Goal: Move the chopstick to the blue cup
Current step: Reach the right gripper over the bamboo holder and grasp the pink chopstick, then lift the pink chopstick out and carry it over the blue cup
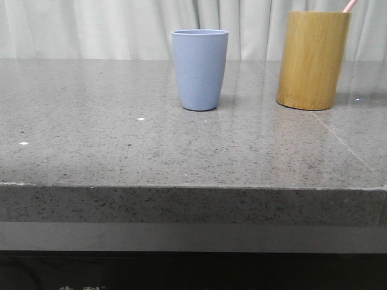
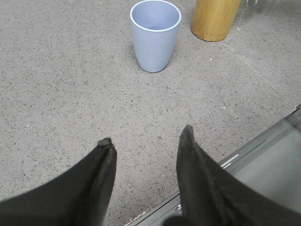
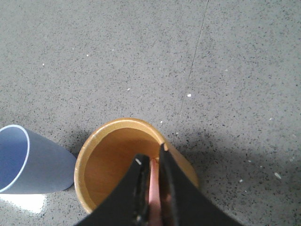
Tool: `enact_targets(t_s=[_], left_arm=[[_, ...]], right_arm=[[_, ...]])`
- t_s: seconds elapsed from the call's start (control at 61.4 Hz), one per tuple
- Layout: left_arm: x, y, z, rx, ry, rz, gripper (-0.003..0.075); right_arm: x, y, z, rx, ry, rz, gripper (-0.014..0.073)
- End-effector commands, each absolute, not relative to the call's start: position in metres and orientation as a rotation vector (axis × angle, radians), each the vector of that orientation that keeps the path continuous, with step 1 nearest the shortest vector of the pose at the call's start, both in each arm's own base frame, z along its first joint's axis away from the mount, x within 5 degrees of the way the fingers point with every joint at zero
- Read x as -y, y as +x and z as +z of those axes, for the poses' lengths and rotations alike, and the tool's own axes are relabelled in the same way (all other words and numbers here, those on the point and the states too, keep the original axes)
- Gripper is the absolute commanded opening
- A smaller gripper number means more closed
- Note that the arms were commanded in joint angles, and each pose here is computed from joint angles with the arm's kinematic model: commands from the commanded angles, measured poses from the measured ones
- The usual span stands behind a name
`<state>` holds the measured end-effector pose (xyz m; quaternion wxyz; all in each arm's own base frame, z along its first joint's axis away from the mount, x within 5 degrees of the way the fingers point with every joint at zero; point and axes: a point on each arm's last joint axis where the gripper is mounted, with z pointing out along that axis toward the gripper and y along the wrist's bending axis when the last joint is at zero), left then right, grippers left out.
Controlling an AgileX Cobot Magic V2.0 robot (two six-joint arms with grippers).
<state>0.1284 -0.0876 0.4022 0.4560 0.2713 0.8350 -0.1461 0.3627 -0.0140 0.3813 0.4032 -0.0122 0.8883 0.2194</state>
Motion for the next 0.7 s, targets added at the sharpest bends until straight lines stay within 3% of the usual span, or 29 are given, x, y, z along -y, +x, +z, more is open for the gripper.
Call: enact_targets(t_s=[0.0, 0.31, 0.684], left_arm=[[0.089, 0.129, 0.417, -1.966, 0.629, -0.404, 0.0316], [0.089, 0.129, 0.417, -1.966, 0.629, -0.404, 0.0316], [0.089, 0.129, 0.417, -1.966, 0.629, -0.404, 0.0316]], right_arm=[[0.013, 0.354, 0.410, -2.132, -0.045, 0.534, -0.0029], [0.012, 0.348, 0.421, -2.105, -0.084, 0.496, -0.0109], [0.003, 0.304, 0.513, -1.960, -0.300, 0.373, -0.0109]])
